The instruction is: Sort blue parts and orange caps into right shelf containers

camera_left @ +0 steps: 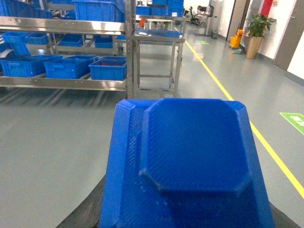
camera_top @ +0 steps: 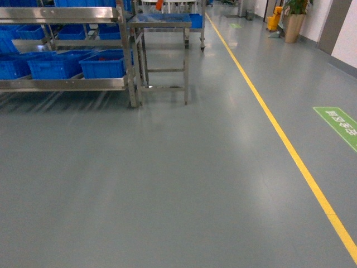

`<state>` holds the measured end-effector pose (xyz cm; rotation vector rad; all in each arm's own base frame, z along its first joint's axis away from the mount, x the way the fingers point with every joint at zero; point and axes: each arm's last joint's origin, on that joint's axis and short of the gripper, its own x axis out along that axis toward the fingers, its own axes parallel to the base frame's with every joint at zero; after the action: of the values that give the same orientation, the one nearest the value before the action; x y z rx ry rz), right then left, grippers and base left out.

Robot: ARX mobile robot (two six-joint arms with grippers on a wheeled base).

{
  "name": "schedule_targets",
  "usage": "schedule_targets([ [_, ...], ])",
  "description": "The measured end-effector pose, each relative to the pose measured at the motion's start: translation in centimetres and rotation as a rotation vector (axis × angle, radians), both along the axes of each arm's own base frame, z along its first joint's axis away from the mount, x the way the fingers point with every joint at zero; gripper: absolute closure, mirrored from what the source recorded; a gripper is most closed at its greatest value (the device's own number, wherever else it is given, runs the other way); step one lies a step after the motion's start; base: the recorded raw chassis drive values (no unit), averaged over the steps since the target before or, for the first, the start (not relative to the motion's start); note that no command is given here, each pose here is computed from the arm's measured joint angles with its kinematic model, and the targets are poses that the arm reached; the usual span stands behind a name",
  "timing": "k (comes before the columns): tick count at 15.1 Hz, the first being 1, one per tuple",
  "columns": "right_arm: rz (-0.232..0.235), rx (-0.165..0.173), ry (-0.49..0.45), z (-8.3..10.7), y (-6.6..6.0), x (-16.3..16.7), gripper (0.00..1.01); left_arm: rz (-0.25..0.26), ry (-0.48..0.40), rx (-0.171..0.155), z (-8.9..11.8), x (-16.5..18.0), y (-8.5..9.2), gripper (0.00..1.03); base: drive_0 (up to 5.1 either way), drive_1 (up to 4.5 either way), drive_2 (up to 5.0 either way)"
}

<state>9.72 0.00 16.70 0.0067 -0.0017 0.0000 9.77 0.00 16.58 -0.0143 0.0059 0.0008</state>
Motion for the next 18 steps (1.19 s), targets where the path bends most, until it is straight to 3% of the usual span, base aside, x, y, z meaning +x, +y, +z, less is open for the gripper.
schedule_targets([
  [18,0.000,0.000,0.001,0.00,0.00,0.00,0.57,-0.001,-0.001,0.000,0.01,0.00,0.00,0.61,0.1,4.39,-4.3],
])
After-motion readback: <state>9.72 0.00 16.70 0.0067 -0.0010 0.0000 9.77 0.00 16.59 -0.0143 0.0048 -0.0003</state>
